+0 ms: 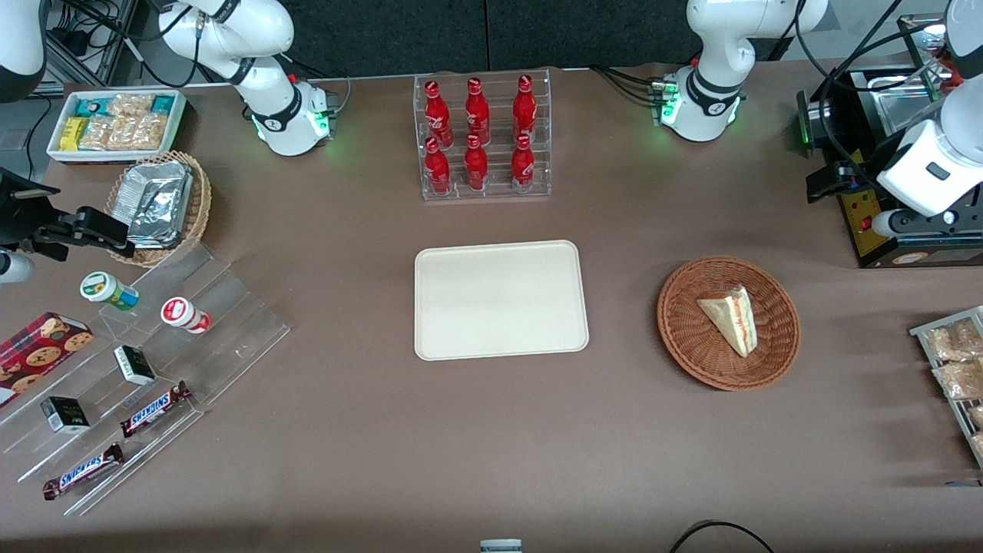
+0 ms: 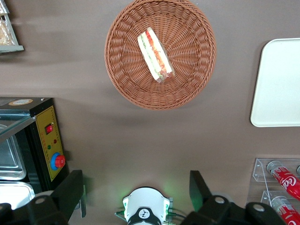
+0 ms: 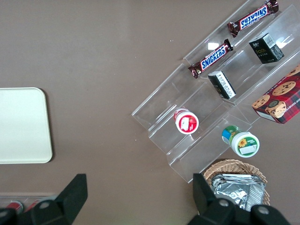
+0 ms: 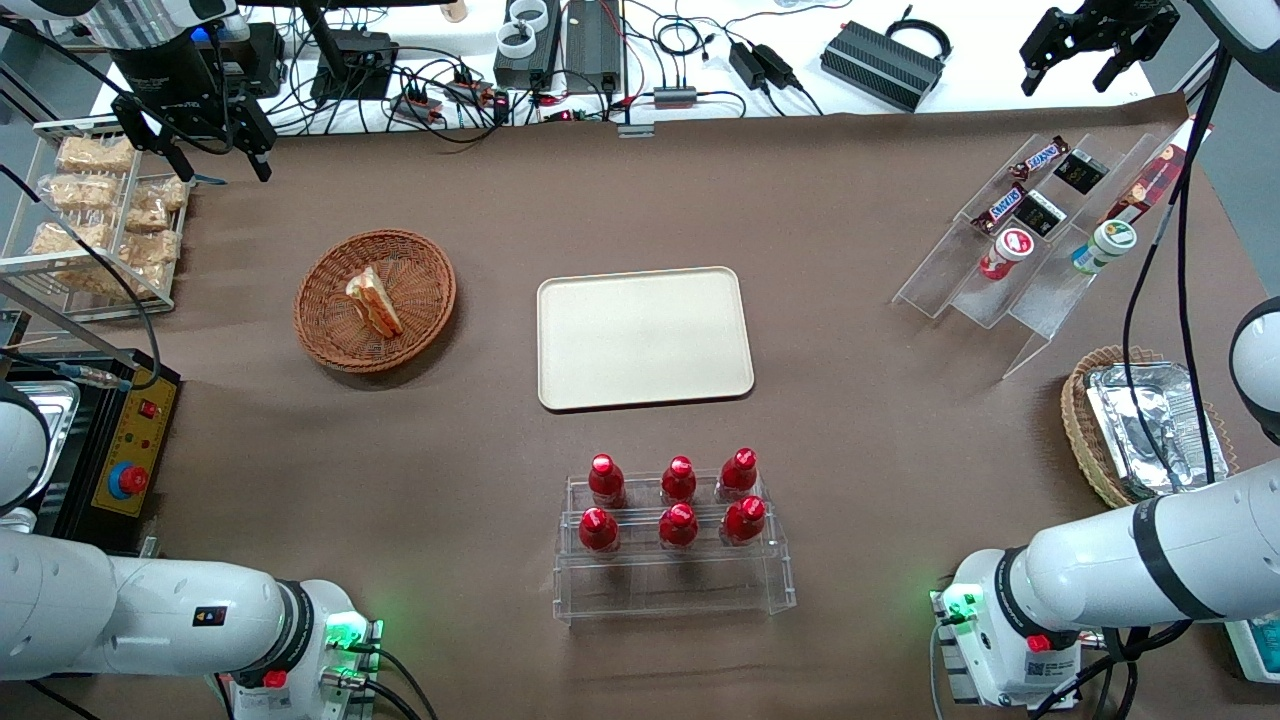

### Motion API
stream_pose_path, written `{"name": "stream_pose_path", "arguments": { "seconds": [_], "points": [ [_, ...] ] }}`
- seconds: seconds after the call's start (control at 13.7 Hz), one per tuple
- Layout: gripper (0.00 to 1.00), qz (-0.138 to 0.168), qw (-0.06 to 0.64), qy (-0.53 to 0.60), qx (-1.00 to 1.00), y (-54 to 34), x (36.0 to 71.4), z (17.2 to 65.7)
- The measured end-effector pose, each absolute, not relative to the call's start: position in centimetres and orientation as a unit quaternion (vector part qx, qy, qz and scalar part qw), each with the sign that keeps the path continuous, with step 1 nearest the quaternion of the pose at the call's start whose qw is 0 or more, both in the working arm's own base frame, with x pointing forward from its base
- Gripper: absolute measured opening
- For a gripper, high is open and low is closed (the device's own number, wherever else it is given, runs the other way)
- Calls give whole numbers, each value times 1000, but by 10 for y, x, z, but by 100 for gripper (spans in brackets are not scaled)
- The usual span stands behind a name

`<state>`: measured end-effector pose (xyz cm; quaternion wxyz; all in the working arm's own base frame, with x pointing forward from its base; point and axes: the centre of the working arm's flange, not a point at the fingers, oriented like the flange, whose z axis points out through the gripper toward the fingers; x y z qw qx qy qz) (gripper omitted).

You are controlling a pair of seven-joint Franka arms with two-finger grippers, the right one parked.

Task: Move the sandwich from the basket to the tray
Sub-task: 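Move the left gripper over the wrapped sandwich in the wicker basket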

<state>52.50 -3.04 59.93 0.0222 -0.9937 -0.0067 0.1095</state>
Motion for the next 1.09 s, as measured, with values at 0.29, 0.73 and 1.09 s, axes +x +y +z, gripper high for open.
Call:
{"name": "stream_pose_path", "arguments": {
  "seconds": [0.29,0.73,1.09],
  "points": [
    [100,108,22,-7,-994,-30,526,600],
    [100,105,29,-71,-992,-26,558,541],
    [100,63,33,-210,-975,-23,568,468]
  ]
}}
